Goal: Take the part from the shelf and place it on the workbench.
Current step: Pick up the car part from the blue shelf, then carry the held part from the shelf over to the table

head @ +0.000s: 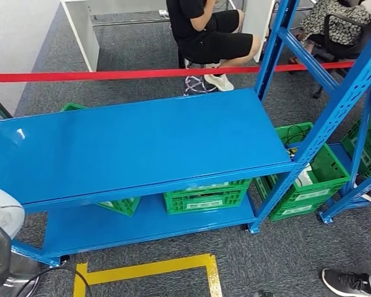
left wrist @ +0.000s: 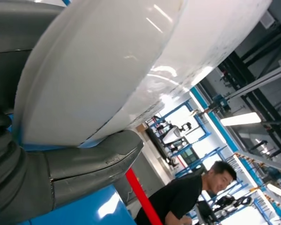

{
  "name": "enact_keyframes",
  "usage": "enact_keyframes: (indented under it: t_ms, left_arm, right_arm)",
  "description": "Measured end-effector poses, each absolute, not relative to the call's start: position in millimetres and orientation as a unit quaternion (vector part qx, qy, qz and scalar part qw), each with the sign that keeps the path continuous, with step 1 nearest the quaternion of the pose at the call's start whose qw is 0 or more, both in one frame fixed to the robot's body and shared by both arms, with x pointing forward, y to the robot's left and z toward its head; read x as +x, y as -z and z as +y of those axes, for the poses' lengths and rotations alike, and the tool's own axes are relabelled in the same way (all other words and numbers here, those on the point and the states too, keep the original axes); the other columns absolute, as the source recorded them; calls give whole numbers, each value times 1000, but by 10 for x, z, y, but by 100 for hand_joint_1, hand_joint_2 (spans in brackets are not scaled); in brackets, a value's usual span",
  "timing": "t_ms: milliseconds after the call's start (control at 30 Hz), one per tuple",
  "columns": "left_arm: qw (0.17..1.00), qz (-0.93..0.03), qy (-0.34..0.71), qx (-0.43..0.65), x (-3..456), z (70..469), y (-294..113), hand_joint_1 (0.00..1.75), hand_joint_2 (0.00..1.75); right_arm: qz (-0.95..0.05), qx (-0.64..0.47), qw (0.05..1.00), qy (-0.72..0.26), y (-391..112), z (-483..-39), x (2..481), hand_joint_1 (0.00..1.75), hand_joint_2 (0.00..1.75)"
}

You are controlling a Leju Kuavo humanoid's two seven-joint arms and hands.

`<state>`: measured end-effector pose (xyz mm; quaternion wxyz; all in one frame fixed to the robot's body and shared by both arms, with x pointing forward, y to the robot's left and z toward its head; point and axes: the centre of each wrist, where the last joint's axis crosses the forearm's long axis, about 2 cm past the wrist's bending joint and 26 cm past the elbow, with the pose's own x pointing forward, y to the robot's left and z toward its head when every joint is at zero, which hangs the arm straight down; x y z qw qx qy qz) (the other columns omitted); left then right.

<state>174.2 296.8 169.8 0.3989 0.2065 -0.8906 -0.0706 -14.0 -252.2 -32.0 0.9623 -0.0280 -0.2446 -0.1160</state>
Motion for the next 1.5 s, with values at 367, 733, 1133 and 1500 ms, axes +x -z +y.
enact_keyframes:
  t_ms: [367, 733, 1133, 1500]
  left_arm:
    - [398, -892, 62, 203, 1768, 2958, -1721, 175, 175]
    - [410, -888, 43, 206, 1744, 2963, -1701, 175, 175]
    - [425, -880, 44, 208, 1659, 3069, -1642, 175, 175]
    - [431, -875, 49, 217, 1654, 3108, -1654, 175, 175]
  right_arm:
    - [-234, -18, 963, 129, 408, -2543, -117, 0, 175]
    - [-209, -4, 971, 113, 406, -2555, -195, 0, 175]
    - [-246, 20, 967, 59, 437, -2555, -106, 0, 175]
    - [-244, 35, 967, 64, 487, -2536, -61, 0, 175]
